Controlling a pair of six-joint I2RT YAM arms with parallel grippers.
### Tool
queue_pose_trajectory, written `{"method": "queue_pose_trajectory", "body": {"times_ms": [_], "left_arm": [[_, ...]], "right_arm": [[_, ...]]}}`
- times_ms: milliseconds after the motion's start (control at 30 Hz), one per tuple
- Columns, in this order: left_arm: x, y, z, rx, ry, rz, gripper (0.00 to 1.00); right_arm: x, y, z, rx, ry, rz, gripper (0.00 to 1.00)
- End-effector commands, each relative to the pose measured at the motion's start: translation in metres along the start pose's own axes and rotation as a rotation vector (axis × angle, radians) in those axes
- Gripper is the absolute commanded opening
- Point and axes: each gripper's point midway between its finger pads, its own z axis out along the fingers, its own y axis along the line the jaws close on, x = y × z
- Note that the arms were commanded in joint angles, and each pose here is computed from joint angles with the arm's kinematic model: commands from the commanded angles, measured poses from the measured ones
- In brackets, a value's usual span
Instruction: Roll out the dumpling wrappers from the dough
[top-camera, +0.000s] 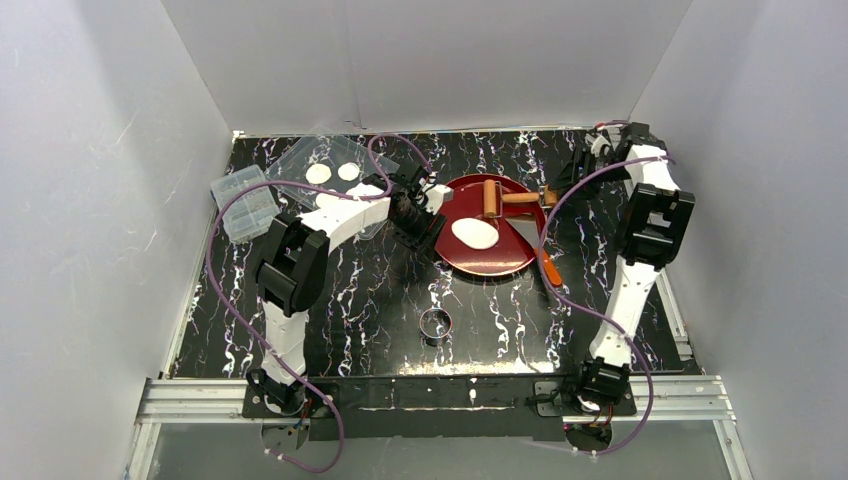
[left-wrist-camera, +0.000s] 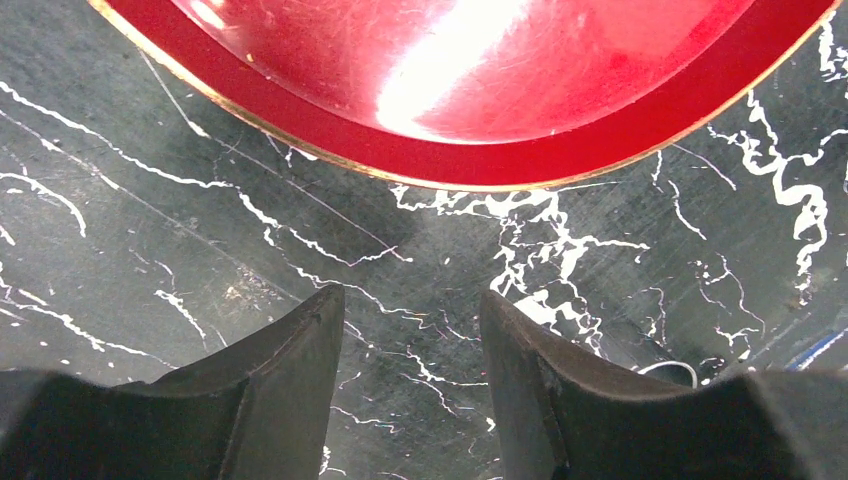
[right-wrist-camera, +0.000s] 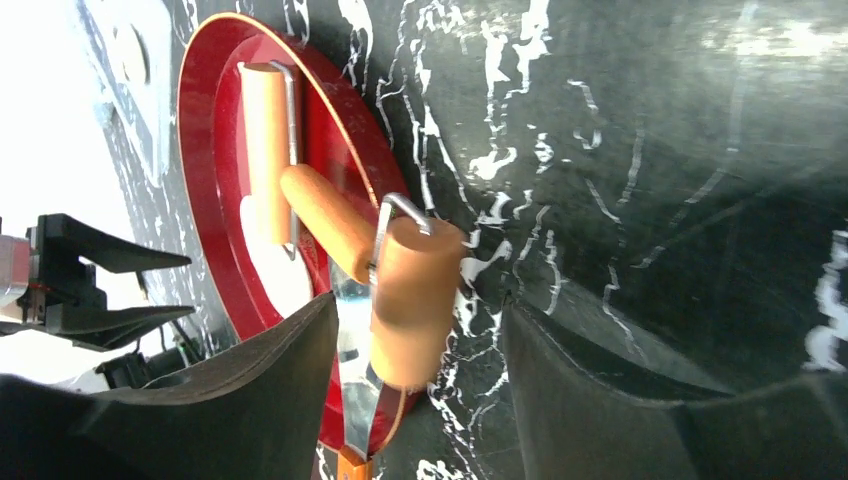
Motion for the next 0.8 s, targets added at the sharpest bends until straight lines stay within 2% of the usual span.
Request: {"method": "queue_pose_trajectory", "body": {"times_ms": [0,100,300,367,467,600,767], "left_arm": [[-0.01,-0.014,-0.021,0.06,-0.053,0.035,0.51],[-0.013,-0.016,-0.024,0.062,-0.062,0.048,0.51],[-0.013,-0.014,-0.036,0.053,-0.06,0.072,0.56],[-0.011,-0.015,-0.043,0.052,-0.057,0.093,0.61],[-0.004,-0.019,-0.054,0.062,-0.055,0.136,0.74],[0.01,-0.028,-0.069,0.091,-0.048,0.201,0.97],[0.027,-0.033,-0.081,0.104,-0.024,0.258,0.98]], "right_arm": [[-0.031,0.014,-0.041,0.041,-0.132,-0.048,0.72],[-0.033,0.001,-0.047,0.116,-0.138,-0.033,0.77],[-0.041,0.023,-0.067,0.117,-0.177,-0.064,0.82],[-0.04,0.037,-0.074,0.112,-0.195,-0.043,0.82],[-0.032,0.054,-0.077,0.134,-0.221,-0.052,0.83],[-0.013,0.069,-0.073,0.223,-0.22,-0.111,0.85],[0.013,0.084,-0.07,0.327,-0.179,-0.128,0.85]]}}
